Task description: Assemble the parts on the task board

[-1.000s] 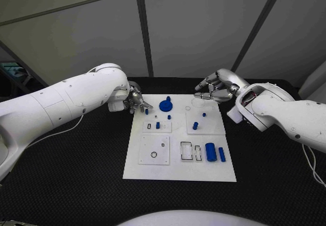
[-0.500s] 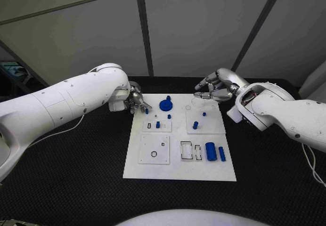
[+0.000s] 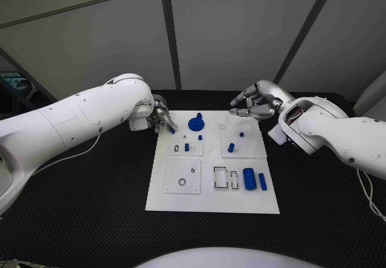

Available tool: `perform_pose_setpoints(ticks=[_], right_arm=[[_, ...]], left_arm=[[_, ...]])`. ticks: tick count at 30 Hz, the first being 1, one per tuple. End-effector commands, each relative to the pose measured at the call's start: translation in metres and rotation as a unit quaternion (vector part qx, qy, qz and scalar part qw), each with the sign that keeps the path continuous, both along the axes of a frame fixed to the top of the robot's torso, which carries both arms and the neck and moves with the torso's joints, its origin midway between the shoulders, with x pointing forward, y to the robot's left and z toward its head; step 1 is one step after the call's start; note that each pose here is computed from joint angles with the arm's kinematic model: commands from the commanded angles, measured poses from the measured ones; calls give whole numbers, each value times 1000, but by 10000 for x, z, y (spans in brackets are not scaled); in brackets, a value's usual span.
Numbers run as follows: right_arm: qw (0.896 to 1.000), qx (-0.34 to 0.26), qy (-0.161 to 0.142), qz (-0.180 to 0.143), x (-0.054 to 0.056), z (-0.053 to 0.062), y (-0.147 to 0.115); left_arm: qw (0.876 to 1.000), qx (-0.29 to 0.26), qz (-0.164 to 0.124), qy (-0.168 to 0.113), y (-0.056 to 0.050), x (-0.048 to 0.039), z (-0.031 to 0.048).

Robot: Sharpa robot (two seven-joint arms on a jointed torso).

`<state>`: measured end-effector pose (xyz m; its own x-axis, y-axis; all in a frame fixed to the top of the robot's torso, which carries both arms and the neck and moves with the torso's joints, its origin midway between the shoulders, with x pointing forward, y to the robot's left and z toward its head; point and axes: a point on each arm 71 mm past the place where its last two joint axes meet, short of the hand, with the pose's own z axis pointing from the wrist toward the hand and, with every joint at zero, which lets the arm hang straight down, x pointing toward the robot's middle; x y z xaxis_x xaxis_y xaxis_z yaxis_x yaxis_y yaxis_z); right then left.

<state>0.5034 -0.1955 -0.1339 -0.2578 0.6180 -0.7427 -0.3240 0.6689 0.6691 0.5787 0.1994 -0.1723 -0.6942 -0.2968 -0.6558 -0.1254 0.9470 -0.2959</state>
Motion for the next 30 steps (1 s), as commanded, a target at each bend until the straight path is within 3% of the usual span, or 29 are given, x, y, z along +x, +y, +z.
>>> perform_pose_setpoints(ticks=[1, 14, 30], right_arm=[[1000, 0, 1, 4, -1, 7, 10], [1000, -1, 2, 3, 2, 5, 3], [1000, -2, 2, 0, 5, 3, -31]], left_arm=[[1000, -16, 3, -6, -16, 7, 6], [998, -61, 28, 1, 18, -59, 14], [993, -106, 46, -18, 136, -436, 20]])
